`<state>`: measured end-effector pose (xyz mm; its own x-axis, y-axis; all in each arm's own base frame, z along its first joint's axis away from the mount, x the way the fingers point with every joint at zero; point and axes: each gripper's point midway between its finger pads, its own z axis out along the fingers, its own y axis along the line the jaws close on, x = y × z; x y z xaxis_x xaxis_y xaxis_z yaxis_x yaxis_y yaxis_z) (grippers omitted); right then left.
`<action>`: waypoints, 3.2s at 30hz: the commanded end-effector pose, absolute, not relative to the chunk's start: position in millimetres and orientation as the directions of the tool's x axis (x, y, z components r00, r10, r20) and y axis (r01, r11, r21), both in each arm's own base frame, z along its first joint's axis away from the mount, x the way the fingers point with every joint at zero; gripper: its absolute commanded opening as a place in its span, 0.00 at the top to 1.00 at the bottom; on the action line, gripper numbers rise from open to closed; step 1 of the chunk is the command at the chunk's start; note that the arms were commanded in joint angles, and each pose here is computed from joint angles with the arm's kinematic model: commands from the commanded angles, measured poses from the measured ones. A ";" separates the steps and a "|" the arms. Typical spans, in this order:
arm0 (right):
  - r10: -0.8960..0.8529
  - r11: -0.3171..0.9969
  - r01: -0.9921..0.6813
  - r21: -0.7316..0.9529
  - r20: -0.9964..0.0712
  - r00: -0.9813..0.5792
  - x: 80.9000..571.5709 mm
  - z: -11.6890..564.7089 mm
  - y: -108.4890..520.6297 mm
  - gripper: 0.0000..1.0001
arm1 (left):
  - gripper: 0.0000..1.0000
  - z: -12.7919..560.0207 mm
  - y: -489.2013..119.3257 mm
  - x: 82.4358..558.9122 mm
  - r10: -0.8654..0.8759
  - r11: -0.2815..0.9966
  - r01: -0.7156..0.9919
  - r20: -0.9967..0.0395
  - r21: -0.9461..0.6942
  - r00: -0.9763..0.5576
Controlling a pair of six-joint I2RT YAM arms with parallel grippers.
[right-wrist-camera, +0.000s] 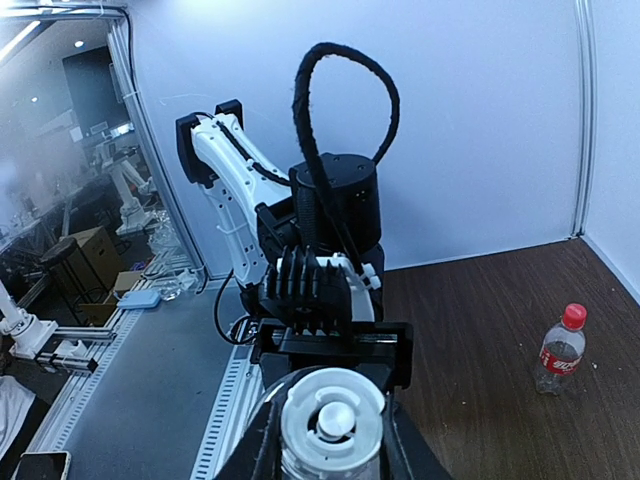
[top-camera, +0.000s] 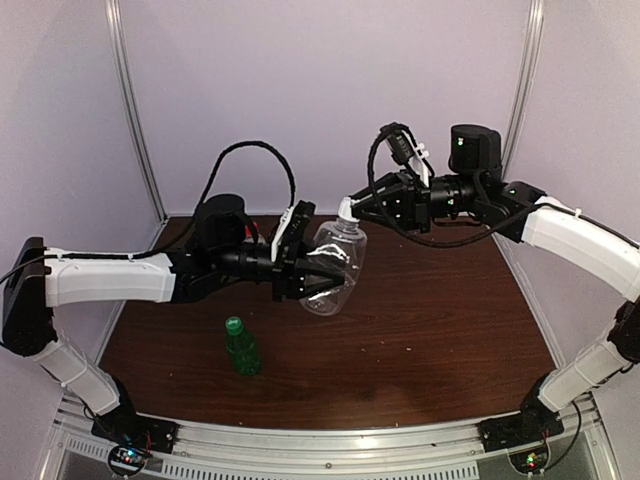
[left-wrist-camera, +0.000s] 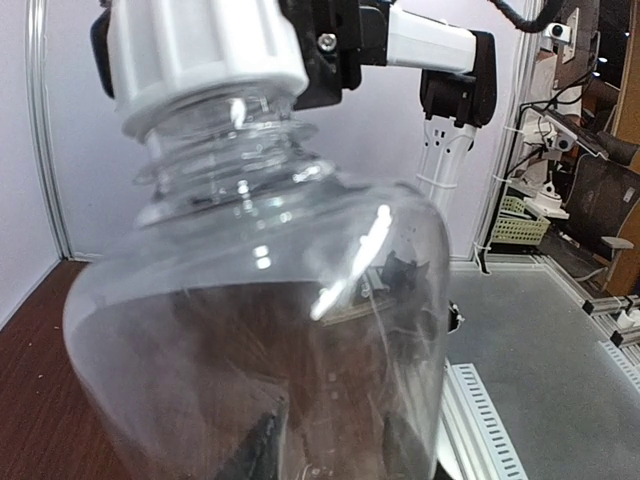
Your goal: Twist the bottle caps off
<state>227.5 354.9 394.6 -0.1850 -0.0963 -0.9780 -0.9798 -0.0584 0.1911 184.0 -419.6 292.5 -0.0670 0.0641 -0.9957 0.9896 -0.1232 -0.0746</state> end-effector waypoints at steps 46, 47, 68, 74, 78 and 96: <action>0.061 0.501 -0.767 0.401 -0.900 -0.431 305.2 394.2 368.3 0.58 | 0.65 298.5 -424.3 256.1 0.072 0.291 0.953 -0.991 -0.088 -0.114; 0.059 0.498 -0.771 0.397 -0.902 -0.427 304.3 395.0 368.3 0.61 | 0.65 298.4 -423.8 256.1 0.073 0.292 0.952 -0.991 -0.086 -0.112; -0.091 -0.076 -0.994 0.082 -0.993 -0.075 220.0 399.0 363.4 0.65 | 0.65 318.7 -417.7 167.7 -0.014 -0.184 0.982 -0.999 -0.039 -0.043; -0.117 -0.168 -0.980 0.107 -0.989 -0.088 216.5 391.6 361.4 0.55 | 0.65 319.7 -417.8 159.9 -0.022 -0.240 0.969 -0.998 -0.052 -0.059; -0.116 -0.135 -0.985 0.109 -0.989 -0.094 222.7 392.9 361.3 0.52 | 0.64 318.6 -418.7 161.2 -0.020 -0.236 0.970 -0.998 -0.054 -0.060; -0.049 0.064 -0.982 0.180 -0.982 -0.183 233.6 418.3 345.1 0.14 | 0.65 312.2 -423.2 196.7 0.018 -0.033 0.997 -0.998 -0.066 -0.065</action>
